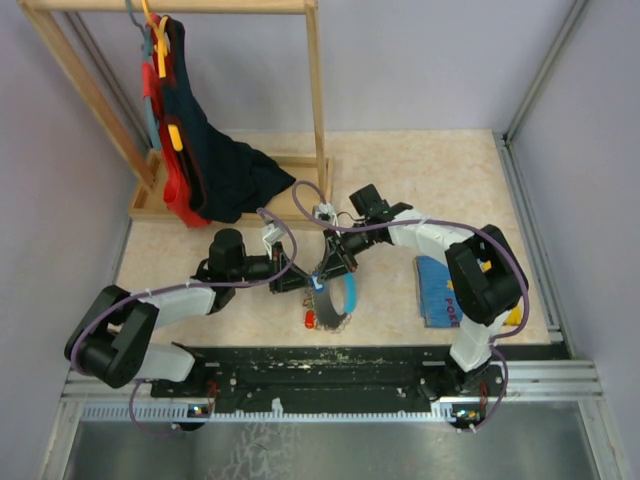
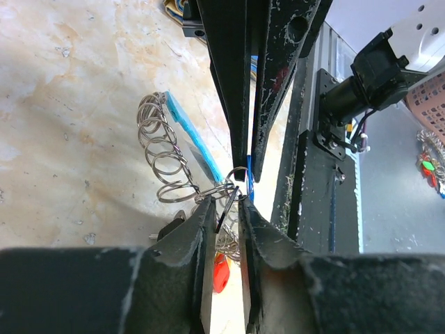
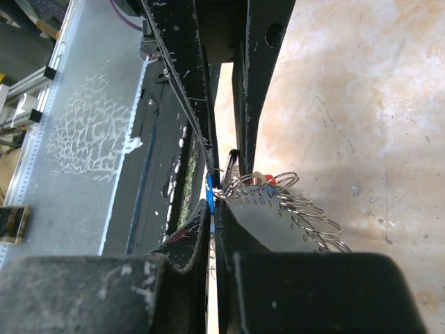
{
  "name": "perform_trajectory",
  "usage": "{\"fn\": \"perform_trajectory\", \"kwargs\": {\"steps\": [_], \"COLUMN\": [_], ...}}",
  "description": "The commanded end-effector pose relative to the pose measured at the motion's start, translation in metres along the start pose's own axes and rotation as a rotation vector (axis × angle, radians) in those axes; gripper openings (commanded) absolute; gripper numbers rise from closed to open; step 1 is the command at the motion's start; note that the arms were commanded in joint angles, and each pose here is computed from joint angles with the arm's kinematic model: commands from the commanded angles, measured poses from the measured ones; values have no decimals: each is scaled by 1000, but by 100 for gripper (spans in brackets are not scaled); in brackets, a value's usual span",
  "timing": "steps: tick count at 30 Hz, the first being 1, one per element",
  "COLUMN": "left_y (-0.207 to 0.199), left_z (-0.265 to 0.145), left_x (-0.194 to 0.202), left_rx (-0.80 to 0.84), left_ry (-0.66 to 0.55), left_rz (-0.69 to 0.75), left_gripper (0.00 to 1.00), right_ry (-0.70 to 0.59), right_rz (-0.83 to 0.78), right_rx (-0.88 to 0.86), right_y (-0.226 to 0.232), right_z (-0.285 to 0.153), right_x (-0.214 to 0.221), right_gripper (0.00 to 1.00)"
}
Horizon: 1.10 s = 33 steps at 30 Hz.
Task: Remove the keys from the keyring
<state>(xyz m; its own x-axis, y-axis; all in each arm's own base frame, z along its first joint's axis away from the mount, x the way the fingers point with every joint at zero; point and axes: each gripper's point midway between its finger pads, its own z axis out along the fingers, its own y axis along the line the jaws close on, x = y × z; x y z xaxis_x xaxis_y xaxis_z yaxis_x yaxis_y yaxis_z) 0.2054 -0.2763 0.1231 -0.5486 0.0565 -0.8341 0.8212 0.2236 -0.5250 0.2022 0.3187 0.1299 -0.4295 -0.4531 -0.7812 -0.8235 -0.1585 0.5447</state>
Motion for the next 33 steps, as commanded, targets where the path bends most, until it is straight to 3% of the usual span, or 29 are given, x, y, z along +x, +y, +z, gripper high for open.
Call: {"fn": "perform_trajectory", "kwargs": {"steps": [1, 18, 33], "left_y": [-9, -23, -13], "left_z": [0, -5, -2], "left_x": [-11, 0, 8], "left_rx": [39, 107, 71], "left_ry": [-29, -41, -35], "left_rz": [56, 17, -46], "left_gripper": [28, 38, 31], "right_ry": [-32, -48, -58], "right_rz": [-46, -28, -13], "right_rx": [-28, -39, -33], "right_y": [3, 3, 2], "right_z": [-1, -3, -2], "right_x": [-20, -22, -24], "right_gripper": [0, 0, 0]}}
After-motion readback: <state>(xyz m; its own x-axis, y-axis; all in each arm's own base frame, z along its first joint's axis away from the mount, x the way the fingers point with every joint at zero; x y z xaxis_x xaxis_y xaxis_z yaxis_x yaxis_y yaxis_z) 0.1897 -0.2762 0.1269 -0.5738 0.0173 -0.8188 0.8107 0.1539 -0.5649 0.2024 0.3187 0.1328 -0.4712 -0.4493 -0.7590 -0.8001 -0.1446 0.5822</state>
